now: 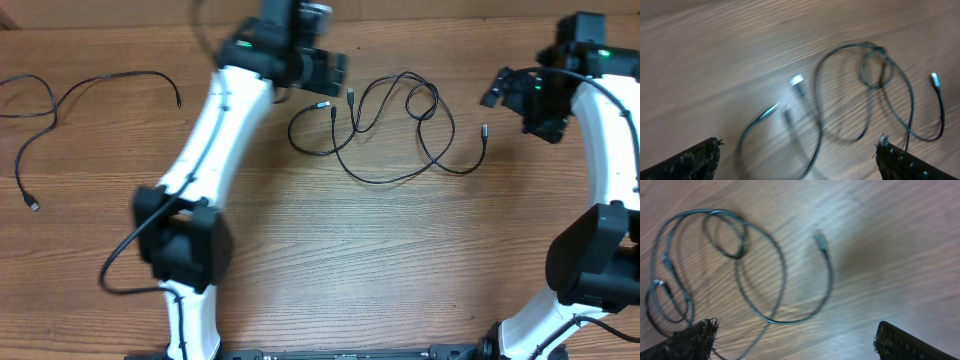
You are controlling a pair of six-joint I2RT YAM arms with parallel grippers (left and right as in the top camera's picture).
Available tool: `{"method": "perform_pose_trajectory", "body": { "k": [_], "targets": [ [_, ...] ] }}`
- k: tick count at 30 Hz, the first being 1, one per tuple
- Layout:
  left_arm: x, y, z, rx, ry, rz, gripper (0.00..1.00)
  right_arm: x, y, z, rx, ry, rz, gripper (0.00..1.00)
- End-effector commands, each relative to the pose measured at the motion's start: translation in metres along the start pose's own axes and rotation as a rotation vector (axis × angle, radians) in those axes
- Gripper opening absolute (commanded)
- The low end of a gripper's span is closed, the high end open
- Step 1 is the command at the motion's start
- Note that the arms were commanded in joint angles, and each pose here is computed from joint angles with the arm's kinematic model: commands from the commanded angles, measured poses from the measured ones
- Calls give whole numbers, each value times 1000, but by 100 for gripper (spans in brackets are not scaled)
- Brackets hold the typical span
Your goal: Untangle cables
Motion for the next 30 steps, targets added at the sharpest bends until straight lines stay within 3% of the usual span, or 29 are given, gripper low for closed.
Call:
{"method": "perform_pose_trajectory", "body": {
  "k": [1,6,13,14,16,18,20,25,30],
  "targets": [
    [37,2,-25,173,10,-6,100,-15,0,-10,31,-18,-15,100],
    [87,7,-63,332,60,-56,100,-16,1,-15,49,-29,2,100],
    [139,37,-82,344,101,13,85,-16,0,-15,49,-30,1,100],
    [145,42,-83,339,103,26,76,-16,0,-15,49,-30,1,100],
    [150,46,-85,341,105,38,43,-16,0,-15,49,-30,1,100],
    [149,45,-85,342,98,32,18,-16,0,-15,49,-31,0,100],
    [141,37,-85,338,91,14,4,-16,0,-15,48,-32,-1,100],
    [86,-3,-83,262,78,-78,4,-16,2,-11,48,-69,17,100],
    [-9,-48,-84,214,88,-242,4,-17,8,-1,40,-176,69,100]
  ]
}}
Point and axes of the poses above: each gripper's point midway between its finger pads, its own x axis out along the fingers, its own z axis along the line the jaws close on, y = z × x, the point moved 8 cm from there along -x, back along the fingers, and after that the axes turned 3 degrees about x, right-handed, at the moved point
